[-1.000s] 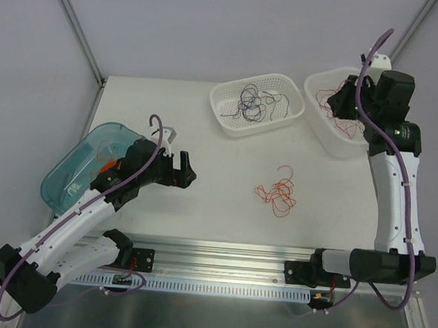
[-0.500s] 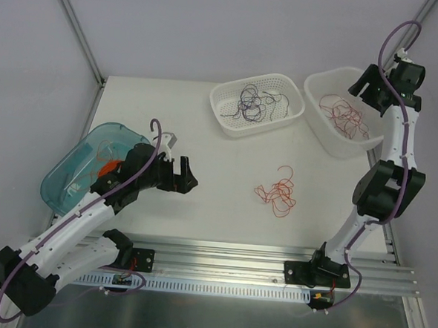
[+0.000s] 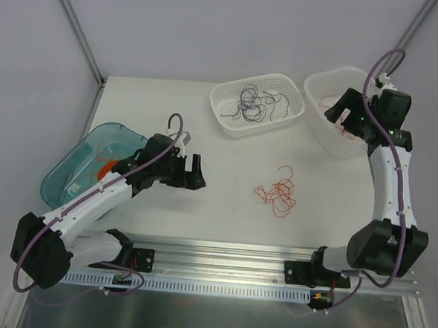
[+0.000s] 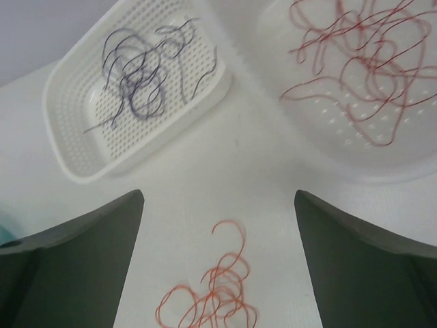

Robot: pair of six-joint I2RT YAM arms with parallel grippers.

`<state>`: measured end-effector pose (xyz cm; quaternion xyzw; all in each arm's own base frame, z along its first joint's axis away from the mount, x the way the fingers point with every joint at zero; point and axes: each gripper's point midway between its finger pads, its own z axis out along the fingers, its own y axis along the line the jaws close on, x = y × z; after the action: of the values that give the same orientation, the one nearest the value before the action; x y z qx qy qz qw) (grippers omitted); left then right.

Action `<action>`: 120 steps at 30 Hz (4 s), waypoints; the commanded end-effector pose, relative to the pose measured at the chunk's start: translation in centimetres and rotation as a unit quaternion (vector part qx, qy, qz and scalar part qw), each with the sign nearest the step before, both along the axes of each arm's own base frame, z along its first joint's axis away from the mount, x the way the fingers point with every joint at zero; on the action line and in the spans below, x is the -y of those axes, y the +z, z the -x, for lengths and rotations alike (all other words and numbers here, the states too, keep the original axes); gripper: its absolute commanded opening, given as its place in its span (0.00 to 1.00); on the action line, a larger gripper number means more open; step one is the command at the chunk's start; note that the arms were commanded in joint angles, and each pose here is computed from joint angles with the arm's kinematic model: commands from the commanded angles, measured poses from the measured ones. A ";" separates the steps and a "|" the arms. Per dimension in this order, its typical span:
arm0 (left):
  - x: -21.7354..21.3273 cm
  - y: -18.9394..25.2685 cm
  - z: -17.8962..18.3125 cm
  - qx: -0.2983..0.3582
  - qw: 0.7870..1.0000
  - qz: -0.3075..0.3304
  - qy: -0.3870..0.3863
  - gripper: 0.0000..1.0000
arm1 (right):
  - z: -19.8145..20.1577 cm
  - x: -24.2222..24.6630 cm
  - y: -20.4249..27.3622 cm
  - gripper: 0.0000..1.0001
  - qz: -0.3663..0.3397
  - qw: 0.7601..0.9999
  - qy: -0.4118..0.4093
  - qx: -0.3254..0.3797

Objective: Untangle the cables

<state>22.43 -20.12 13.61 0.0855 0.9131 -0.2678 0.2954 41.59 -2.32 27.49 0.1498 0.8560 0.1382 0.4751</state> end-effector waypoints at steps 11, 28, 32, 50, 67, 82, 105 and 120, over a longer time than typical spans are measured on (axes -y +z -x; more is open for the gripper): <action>7.5 1.9 -3.0 -0.038 0.997 0.030 -0.054 0.99 | 15.3 -10.9 -14.4 0.86 -0.054 0.983 0.101 -0.145; 19.7 -4.8 -3.8 -0.133 0.990 -0.002 -0.049 0.81 | 19.6 -12.1 -20.8 0.73 -0.081 0.977 0.067 -0.187; 21.5 -5.8 -4.1 -0.139 0.990 -0.005 -0.037 0.74 | 19.6 -12.1 -21.1 0.73 -0.091 0.977 0.058 -0.182; 21.9 -6.8 -4.5 -0.124 0.992 -0.018 -0.026 0.00 | 19.9 -12.8 -23.7 0.48 -0.088 0.974 0.054 -0.200; 1.8 4.3 -10.4 0.049 0.992 -0.042 0.113 0.00 | 18.6 -5.0 -17.6 0.01 0.082 0.983 -0.026 -0.164; -15.8 18.7 -11.3 0.178 0.944 -0.045 0.273 0.00 | 17.2 -1.8 -10.5 0.01 0.054 0.987 -0.069 -0.132; -10.9 30.5 -9.1 0.259 0.950 0.083 0.154 0.00 | 16.3 -10.2 -10.2 0.01 -0.013 0.984 0.124 -0.126; -6.2 22.0 -6.7 0.137 0.980 0.145 0.028 0.00 | 16.9 -16.4 -13.2 0.01 -0.030 0.959 0.222 -0.174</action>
<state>30.36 -12.75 35.52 0.0253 0.8299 -0.3420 0.4401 24.14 12.66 13.49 0.0027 0.9413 0.2127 0.2622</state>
